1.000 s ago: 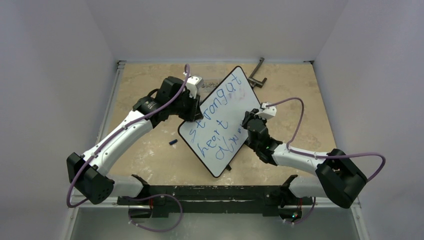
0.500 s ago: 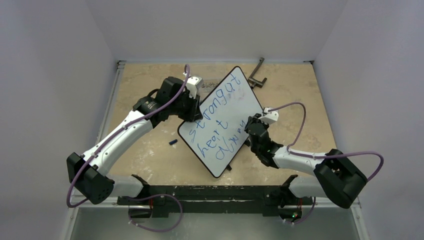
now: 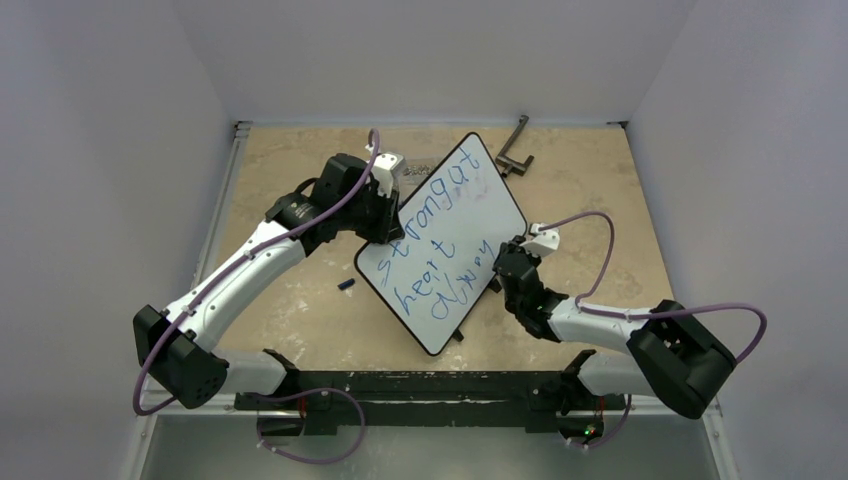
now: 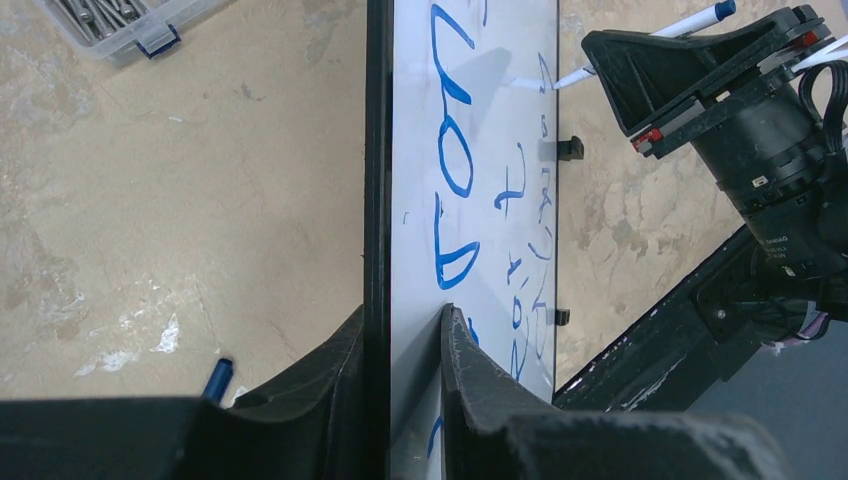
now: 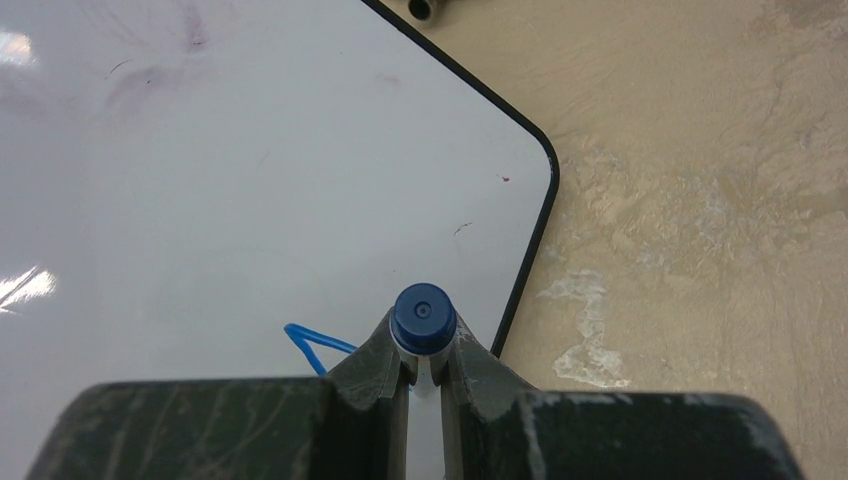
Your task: Write a sentence on the whiteboard
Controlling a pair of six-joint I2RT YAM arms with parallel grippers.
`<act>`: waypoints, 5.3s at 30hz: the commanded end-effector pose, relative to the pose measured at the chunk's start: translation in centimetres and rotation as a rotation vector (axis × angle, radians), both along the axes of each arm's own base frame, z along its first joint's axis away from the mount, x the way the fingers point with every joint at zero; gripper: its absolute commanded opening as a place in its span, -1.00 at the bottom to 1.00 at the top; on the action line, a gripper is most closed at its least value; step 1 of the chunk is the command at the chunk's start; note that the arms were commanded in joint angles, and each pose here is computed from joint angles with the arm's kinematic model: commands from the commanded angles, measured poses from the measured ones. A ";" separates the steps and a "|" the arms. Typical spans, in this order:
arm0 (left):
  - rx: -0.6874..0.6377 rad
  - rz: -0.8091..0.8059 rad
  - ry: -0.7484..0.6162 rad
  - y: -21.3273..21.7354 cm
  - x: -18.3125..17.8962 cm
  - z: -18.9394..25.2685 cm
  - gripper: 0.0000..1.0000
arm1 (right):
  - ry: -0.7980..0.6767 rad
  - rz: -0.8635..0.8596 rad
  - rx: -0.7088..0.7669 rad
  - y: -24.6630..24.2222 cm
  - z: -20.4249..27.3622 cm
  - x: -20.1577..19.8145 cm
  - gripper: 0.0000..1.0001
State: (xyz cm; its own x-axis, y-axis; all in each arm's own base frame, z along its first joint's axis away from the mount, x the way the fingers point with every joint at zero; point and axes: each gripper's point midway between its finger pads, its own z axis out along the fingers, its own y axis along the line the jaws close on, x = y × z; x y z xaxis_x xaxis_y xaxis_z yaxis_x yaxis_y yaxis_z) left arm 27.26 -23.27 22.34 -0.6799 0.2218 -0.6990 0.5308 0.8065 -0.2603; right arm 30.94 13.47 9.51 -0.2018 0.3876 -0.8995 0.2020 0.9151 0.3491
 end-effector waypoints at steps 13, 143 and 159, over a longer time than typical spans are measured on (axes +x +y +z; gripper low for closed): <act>0.301 0.053 -0.075 5.6 1.3 -2.4 -1.00 | -0.072 0.170 0.168 4.2 4.3 -0.5 -1.00; 0.289 0.035 -0.060 5.1 1.2 -2.7 -1.00 | 0.050 0.077 0.064 -0.5 -0.5 3.5 -1.00; 0.290 0.033 -0.059 5.1 1.2 -2.7 -1.00 | -0.022 0.198 0.136 1.9 2.5 3.3 -1.00</act>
State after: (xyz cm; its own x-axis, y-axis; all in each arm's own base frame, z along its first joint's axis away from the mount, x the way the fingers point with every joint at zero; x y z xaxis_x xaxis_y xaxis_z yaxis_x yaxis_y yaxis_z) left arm 27.19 -23.10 22.20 -0.6803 0.2303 -0.6958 0.5323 0.8078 -0.2531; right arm 34.75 12.71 11.13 -0.2265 0.4309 -0.8735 0.1213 0.9023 0.4137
